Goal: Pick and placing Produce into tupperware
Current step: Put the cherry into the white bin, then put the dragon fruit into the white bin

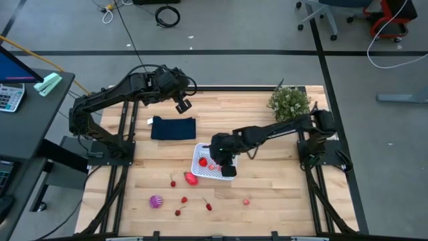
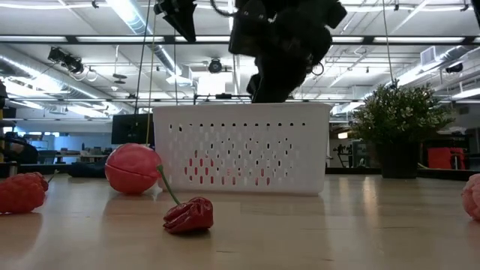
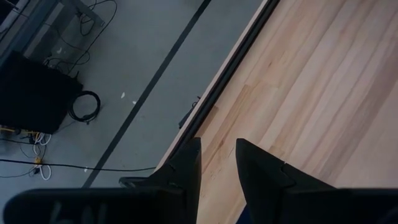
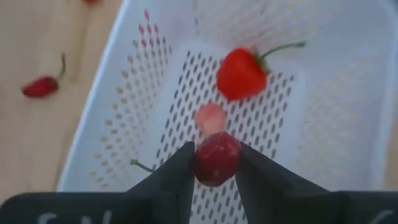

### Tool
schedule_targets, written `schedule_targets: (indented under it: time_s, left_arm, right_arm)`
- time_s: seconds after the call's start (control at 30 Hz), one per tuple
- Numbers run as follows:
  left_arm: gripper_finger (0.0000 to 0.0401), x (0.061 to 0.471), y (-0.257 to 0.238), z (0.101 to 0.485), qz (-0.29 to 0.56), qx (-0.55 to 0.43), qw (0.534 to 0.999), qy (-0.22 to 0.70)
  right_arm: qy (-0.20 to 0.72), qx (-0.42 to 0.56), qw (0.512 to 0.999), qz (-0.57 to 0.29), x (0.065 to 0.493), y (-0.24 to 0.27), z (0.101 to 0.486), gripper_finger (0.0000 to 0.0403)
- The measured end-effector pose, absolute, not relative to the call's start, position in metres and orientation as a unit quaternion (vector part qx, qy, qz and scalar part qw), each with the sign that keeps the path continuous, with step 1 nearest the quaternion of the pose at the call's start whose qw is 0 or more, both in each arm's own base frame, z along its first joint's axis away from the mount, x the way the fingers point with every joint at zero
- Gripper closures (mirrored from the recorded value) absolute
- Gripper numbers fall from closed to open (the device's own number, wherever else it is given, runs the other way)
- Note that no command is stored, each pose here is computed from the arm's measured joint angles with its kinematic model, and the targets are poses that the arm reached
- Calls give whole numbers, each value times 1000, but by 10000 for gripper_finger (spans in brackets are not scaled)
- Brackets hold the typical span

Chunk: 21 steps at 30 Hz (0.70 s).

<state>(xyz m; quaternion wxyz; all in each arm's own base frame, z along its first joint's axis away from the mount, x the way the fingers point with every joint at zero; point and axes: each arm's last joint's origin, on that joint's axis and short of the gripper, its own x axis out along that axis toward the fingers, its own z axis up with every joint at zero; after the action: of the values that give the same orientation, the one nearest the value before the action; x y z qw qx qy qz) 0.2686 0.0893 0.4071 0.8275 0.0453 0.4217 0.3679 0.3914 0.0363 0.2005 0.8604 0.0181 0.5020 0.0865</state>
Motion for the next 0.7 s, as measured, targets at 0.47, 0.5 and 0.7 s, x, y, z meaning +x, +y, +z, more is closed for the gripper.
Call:
schedule_targets:
  time_s: [0.47, 0.5, 0.7]
  left_arm:
    - [294, 268, 89, 407, 367, 46, 826, 424]
    - [294, 268, 89, 407, 367, 46, 826, 426]
    - [294, 264, 88, 404, 383, 9, 817, 431]
  right_arm:
    - [500, -39, 865, -11, 400, 26, 216, 231]
    - [494, -30, 869, -18, 394, 24, 228, 231]
    - [465, 84, 878, -81, 346, 18, 296, 239]
